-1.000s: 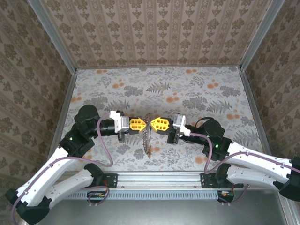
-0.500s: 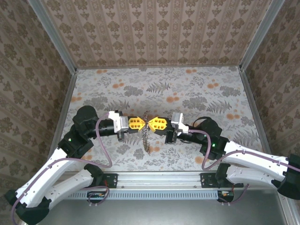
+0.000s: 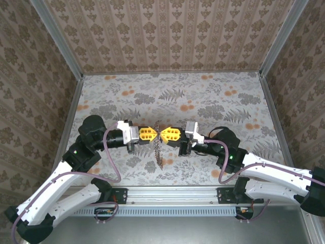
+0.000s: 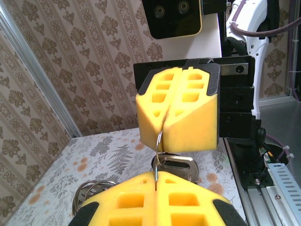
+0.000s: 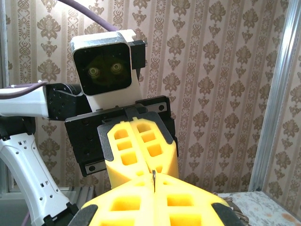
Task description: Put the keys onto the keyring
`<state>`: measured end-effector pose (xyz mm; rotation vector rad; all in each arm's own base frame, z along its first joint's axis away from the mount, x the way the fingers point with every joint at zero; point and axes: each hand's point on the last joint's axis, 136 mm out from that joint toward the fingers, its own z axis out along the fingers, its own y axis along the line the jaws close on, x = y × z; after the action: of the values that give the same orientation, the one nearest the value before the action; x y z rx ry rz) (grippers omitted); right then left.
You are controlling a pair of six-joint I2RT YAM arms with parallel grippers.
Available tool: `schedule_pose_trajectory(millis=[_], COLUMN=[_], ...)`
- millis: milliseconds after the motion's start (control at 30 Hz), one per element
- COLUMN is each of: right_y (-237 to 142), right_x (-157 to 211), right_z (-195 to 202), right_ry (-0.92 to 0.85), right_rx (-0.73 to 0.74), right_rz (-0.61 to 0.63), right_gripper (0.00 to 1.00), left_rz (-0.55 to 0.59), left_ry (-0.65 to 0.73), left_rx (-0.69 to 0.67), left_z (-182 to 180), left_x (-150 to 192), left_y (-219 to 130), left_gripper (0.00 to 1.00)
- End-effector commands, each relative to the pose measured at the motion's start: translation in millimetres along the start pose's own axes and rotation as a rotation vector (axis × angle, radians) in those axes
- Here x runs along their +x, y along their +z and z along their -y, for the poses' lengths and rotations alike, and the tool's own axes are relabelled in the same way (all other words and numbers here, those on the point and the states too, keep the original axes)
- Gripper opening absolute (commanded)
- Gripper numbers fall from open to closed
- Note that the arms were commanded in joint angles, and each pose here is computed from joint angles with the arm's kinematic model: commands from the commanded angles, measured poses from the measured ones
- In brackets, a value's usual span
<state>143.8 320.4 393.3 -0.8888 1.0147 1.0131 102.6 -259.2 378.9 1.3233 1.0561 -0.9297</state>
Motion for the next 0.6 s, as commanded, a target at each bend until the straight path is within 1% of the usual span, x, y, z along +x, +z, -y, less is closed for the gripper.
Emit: schedule_pose_trajectory(millis=[0,167,567], right_y=[0,0,-5], right_x=[-7,-6,-2], right_z=[-4,-2,13], right_ry=[0.020,0.020,0.015], right_rx=[-0.019,-0.005,0.095], right_rz=[0.034,0.032,0.021], right_gripper=[0.00,0.00,0.00], left_rz=[0.034,0.035,0.037], left_ry=[0.048,0.048,0.049], left_rx=[-0.006,-0.003,0.001], left_z=[1,2,3], left_x=[-10,-11,-11], left_y=[-3,-3,-4], left_gripper=[0.00,0.00,0.00])
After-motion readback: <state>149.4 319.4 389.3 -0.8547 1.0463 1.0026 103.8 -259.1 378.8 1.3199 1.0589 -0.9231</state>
